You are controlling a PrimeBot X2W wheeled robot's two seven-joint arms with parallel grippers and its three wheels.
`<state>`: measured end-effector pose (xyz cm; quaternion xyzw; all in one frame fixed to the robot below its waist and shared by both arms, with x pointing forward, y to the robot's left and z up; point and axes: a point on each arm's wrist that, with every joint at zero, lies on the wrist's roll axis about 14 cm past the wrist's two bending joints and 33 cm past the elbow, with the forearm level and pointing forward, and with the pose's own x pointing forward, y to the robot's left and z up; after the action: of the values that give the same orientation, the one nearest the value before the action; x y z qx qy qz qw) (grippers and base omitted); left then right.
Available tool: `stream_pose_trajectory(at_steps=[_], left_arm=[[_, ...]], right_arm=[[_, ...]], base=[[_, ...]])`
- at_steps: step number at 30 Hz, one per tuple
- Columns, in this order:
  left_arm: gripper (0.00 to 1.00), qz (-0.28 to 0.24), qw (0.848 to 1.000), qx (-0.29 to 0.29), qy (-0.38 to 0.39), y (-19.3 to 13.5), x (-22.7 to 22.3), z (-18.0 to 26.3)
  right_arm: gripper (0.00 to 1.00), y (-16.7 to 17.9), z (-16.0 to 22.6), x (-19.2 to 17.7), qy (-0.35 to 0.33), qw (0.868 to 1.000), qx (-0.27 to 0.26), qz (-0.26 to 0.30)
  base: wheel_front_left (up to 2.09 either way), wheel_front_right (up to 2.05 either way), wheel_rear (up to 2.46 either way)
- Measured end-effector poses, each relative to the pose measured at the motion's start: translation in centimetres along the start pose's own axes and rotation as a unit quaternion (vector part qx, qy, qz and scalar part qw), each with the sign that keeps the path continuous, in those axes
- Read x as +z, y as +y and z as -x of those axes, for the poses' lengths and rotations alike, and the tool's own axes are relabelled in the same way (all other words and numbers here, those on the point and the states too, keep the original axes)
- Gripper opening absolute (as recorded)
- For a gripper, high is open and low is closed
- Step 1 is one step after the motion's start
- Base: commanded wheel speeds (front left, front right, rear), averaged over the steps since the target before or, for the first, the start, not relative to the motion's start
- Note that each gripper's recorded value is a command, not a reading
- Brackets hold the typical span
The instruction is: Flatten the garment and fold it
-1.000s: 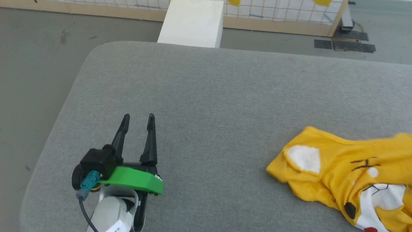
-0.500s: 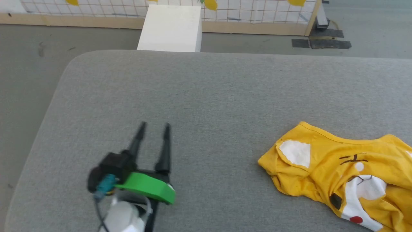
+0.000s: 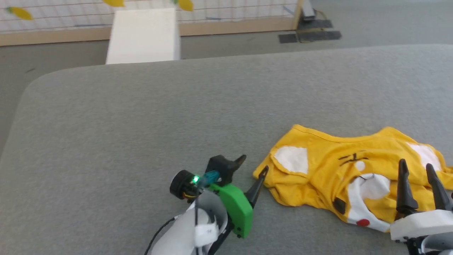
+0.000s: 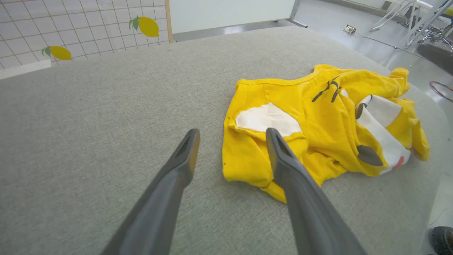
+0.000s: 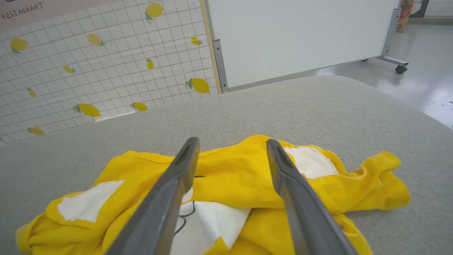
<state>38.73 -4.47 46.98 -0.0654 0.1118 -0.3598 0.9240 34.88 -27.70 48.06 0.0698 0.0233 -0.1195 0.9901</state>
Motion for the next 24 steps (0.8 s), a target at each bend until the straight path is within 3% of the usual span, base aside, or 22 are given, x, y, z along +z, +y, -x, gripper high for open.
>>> stream_pose_trajectory(at_steps=[6, 14, 15, 16, 17, 20, 24], left_arm=[[1.0, 0.0, 0.992, -0.003, 0.127, -0.5, -4.0, -2.1], [1.0, -0.004, 0.966, -0.009, 0.26, -0.9, -8.0, -3.0], [0.8, -0.005, 0.963, -0.013, 0.27, -1.0, -8.2, -3.0], [0.3, -0.001, 0.96, -0.019, 0.278, -1.2, -8.3, -3.1], [0.0, 0.004, 0.96, -0.022, 0.278, -1.4, -8.2, -3.2], [0.0, 0.016, 0.964, -0.014, 0.265, -1.1, -7.7, -3.2], [0.0, 0.062, 0.973, 0.038, 0.221, 1.3, -6.8, -2.3]], right_arm=[[1.0, -1.6, 1.1, 0.1, -0.002, 1.0, -0.024, -0.002], [1.0, -2.7, 1.8, -0.4, 0.007, 0.999, -0.043, -0.007], [1.0, -2.7, 1.8, -0.4, 0.008, 0.999, -0.043, -0.008], [1.0, -2.7, 1.8, -0.4, 0.008, 0.999, -0.043, -0.009], [1.0, -2.7, 1.8, -0.5, 0.009, 0.999, -0.043, -0.01], [1.0, -2.4, 1.5, -0.5, 0.011, 0.999, -0.039, -0.012], [1.0, -1.7, 1.1, -0.2, 0.005, 0.999, -0.028, -0.014]], base=[[0.0, 0.0, 0.0], [0.0, 0.0, 0.0], [0.0, 0.0, 0.0], [0.0, 0.0, 0.0], [0.0, 0.0, 0.0], [0.0, 0.0, 0.0], [0.0, 0.0, 0.0]])
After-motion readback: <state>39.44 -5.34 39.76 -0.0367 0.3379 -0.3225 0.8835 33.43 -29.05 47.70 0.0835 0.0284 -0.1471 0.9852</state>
